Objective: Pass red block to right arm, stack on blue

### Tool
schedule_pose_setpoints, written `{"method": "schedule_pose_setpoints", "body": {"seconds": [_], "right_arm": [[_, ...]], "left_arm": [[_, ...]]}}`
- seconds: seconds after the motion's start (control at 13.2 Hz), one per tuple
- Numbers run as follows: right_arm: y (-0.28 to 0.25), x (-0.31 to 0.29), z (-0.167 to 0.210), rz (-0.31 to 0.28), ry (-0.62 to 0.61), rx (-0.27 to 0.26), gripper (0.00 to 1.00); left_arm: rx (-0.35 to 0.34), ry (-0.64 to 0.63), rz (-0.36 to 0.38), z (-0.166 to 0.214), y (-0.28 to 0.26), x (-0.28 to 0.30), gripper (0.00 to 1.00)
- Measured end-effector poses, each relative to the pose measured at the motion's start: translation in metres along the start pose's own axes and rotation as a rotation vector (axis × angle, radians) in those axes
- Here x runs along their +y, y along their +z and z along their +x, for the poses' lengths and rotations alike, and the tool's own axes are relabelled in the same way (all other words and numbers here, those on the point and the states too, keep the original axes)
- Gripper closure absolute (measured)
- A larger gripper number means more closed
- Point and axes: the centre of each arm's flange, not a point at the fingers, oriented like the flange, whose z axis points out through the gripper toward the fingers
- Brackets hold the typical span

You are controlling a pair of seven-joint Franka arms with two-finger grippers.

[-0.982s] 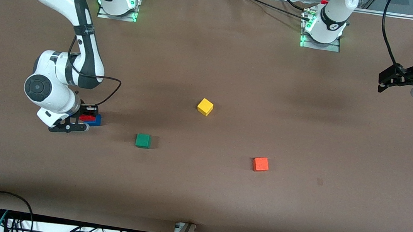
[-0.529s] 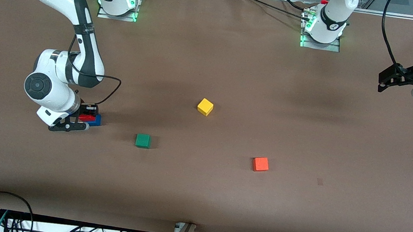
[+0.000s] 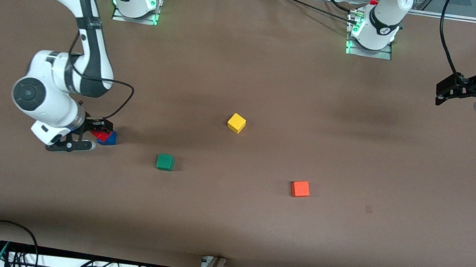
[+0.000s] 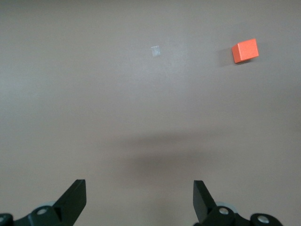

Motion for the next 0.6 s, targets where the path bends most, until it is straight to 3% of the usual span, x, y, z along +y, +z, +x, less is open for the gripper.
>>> {"method": "schedule_pose_setpoints", "body": {"seconds": [0.6], "right_arm": [[-0.172, 0.029, -0.016, 0.02, 0.04, -0.114, 0.0]], "left_arm": [[-0.01, -0.001, 0.0, -0.001, 0.001, 0.0, 0.0]]}}
